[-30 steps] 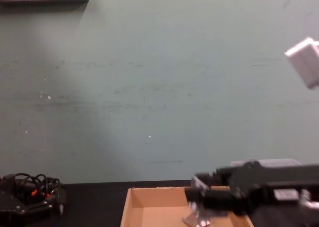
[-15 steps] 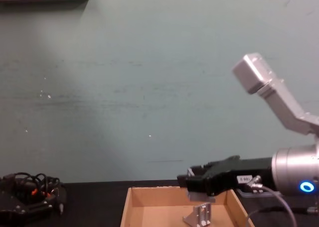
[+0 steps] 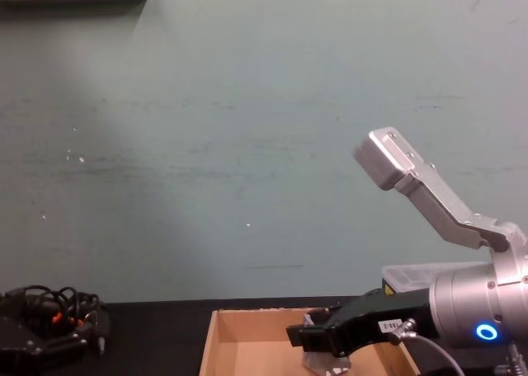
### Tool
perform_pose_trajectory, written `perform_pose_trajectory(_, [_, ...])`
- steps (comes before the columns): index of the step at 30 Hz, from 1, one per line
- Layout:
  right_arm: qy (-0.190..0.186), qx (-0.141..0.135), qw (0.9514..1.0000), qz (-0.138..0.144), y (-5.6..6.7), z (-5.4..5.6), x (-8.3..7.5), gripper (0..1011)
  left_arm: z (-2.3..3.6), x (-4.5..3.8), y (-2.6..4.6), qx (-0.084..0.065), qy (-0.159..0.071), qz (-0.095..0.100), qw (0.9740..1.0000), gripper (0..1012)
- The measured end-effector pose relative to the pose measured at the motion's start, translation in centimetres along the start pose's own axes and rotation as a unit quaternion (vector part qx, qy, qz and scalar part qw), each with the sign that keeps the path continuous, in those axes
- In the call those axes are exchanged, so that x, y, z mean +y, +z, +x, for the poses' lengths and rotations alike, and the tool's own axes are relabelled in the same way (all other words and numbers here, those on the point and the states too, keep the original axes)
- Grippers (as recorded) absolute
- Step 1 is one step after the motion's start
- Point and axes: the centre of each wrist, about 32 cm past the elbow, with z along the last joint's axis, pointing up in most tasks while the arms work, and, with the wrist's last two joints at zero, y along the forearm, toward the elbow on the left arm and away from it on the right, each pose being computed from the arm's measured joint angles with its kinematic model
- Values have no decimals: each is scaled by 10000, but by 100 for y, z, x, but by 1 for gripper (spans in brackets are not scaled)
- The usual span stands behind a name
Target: Use one hand to pick up the angle iron from the table and place it into the box.
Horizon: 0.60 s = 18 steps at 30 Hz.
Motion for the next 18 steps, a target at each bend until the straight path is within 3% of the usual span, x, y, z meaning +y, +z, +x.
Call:
perform_pose_trajectory(9, [-4,-8,10000,10,-1,3,-5,396,0,0,0,0,0,0,10000,1000])
perform_pose_trajectory(12, [-4,-10,10000,15,-1,3,-6,440,0,0,0,-1,0,0,10000,1000])
perform_pose_trajectory(18, [-4,-13,10000,21,-1,3,-8,629,0,0,0,0,0,0,10000,1000])
